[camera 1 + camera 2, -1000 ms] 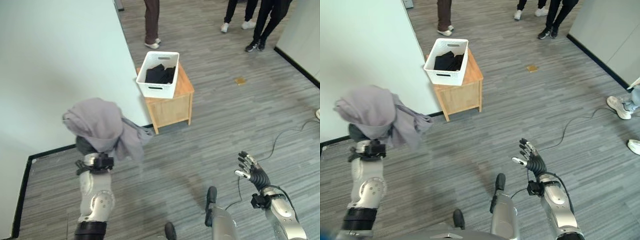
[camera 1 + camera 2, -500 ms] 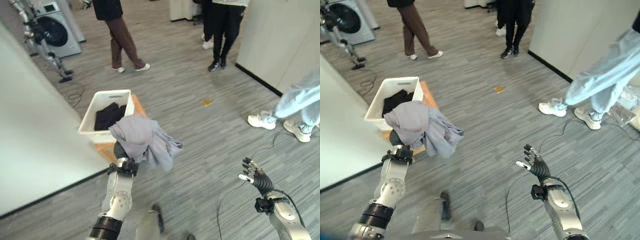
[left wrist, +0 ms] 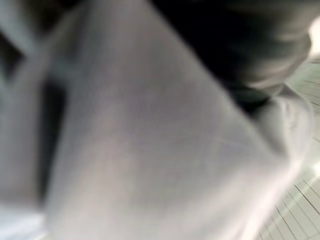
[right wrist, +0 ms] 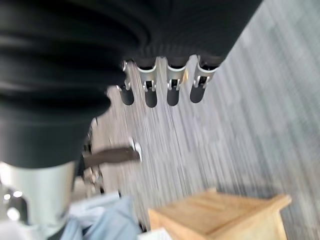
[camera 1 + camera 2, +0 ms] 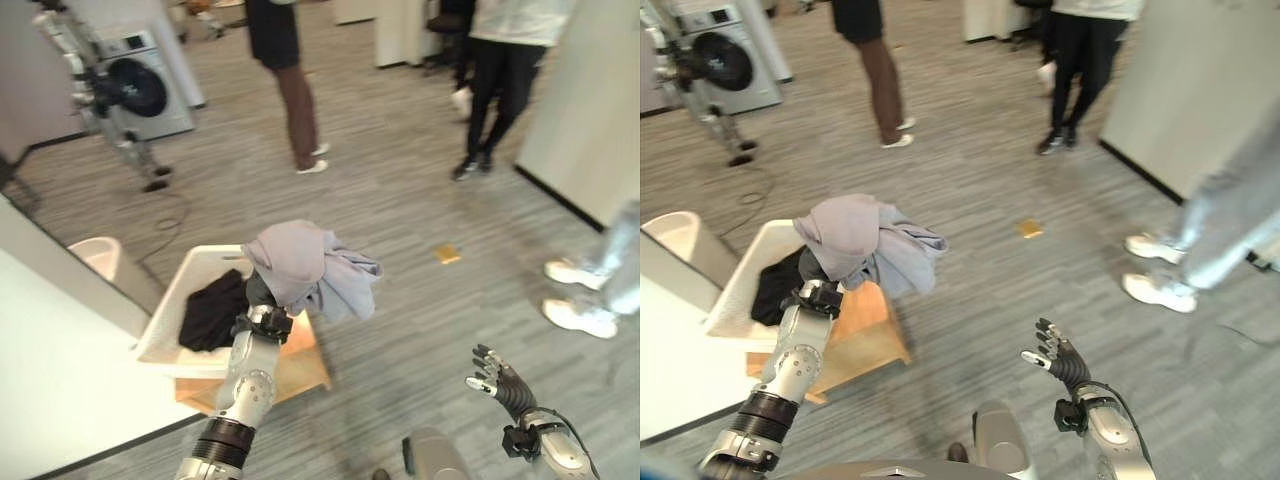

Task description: Pick up bed clothes into laundry basket.

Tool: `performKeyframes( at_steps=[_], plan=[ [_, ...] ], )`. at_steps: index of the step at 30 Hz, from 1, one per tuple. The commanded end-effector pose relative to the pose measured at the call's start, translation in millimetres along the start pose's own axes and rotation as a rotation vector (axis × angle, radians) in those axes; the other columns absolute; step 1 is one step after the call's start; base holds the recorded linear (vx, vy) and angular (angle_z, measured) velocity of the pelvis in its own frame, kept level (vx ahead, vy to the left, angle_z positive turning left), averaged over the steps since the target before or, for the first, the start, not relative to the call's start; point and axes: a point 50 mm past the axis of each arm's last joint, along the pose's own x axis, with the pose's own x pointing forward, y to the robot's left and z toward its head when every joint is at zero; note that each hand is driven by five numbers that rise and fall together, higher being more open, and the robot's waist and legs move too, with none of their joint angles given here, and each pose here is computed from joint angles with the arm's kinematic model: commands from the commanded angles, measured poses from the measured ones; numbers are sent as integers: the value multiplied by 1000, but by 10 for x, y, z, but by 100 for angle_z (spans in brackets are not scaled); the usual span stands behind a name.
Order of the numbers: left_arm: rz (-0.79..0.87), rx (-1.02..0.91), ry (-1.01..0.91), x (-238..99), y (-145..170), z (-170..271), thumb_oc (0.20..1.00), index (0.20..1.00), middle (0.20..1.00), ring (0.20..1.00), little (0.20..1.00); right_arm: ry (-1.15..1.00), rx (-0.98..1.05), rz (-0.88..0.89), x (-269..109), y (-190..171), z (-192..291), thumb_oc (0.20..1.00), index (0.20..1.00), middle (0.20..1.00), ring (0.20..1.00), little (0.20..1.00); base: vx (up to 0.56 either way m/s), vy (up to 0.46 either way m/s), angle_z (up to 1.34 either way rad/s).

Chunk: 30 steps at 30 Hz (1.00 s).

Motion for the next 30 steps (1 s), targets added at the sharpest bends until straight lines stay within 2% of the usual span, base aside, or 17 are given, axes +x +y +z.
performKeyframes(
  at_steps=[1, 4, 6, 11, 21, 30],
  plan=[
    [-30, 125, -235, 163, 27, 568, 200, 200, 200, 200, 200, -120, -7, -53, -31, -215, 237, 1000, 1000, 1000, 1000, 1000, 185, -234, 159],
    [105, 357, -313, 234, 111, 808, 200, 200, 200, 200, 200, -102, 4, -33, -11, -173, 219, 1000, 1000, 1000, 1000, 1000, 155, -210, 136],
    [132, 355, -399, 232, 103, 967, 200, 200, 200, 200, 200, -110, 4, -34, -19, -202, 229, 1000, 1000, 1000, 1000, 1000, 109, -136, 46],
    [193, 481, -432, 260, 177, 1158, 200, 200, 200, 200, 200, -114, -23, -29, 4, -245, 281, 1000, 1000, 1000, 1000, 1000, 78, -85, 26],
    [240, 568, -312, 318, 405, 1173, 200, 200, 200, 200, 200, -100, -29, 60, 27, -114, 278, 1000, 1000, 1000, 1000, 1000, 52, -13, -11],
    [323, 528, -325, 371, 460, 1178, 200, 200, 200, 200, 200, -88, -43, 62, -6, -123, 264, 1000, 1000, 1000, 1000, 1000, 21, 10, 0]
  ],
)
